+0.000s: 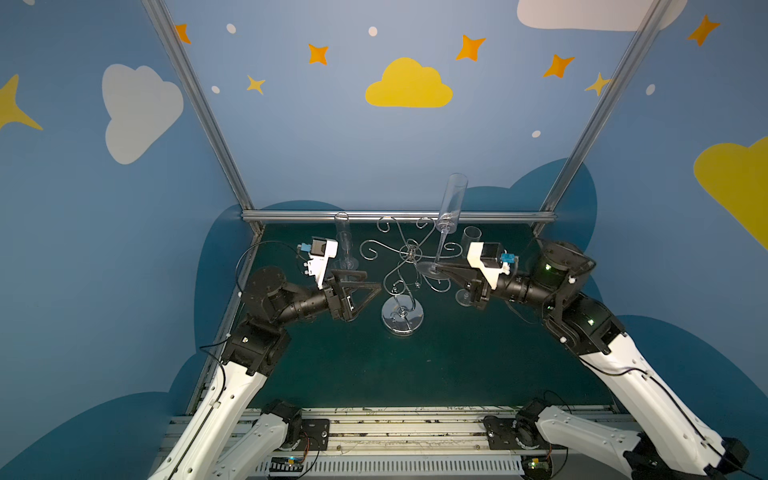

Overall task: Take the wine glass off the wine glass rack
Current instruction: 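Swing the glass upright toward center while the left gripper grasps its stem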

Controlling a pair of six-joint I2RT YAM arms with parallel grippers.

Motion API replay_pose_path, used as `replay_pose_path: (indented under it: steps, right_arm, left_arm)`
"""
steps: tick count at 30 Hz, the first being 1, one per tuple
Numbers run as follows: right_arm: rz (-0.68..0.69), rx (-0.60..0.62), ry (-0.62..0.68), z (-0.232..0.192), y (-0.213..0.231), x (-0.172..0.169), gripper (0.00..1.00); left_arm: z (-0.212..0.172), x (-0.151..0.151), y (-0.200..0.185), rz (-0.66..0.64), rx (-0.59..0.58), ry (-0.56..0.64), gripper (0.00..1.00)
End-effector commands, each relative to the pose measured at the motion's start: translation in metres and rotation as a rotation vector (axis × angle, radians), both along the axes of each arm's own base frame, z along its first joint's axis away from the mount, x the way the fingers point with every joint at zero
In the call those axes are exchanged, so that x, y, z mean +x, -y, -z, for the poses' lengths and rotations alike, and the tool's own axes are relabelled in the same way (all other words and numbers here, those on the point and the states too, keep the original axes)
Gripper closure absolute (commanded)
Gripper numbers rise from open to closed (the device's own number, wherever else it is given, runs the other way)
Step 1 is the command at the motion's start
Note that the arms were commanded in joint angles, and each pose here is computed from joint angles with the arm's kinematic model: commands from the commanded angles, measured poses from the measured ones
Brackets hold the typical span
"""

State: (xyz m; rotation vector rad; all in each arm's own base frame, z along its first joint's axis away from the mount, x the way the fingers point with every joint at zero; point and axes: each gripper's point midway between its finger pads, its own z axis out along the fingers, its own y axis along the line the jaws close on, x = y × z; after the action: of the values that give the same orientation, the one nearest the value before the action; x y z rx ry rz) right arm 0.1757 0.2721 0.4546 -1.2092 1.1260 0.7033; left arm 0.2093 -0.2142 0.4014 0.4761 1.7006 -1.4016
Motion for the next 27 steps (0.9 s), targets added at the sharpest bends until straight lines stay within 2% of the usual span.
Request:
replay_pose_path:
  steps: [1, 13, 22, 25, 27]
  right_arm:
    - [0.008, -0.028, 0.168, -0.004, 0.003, -0.014, 1.0]
    - [-0.06, -0.137, 0.301, 0.034, -0.019, -0.056, 1.0]
    - [-0.062, -0.183, 0.379, 0.045, -0.037, -0.066, 1.0]
    - [-0.059, -0.192, 0.387, 0.049, -0.041, -0.066, 1.0]
    - [-0.059, -0.199, 0.387, 0.053, -0.044, -0.066, 1.0]
  left_arm:
    - [-0.017, -0.016, 0.011, 0.102, -0.015, 0.044, 0.01]
    - [-0.021, -0.024, 0.047, 0.253, -0.02, 0.02, 0.07]
    - [-0.016, -0.028, 0.066, 0.339, -0.013, -0.002, 0.17]
    - [-0.016, -0.029, 0.069, 0.346, -0.016, 0.001, 0.22]
    - [-0.015, -0.03, 0.071, 0.349, -0.019, -0.001, 0.29]
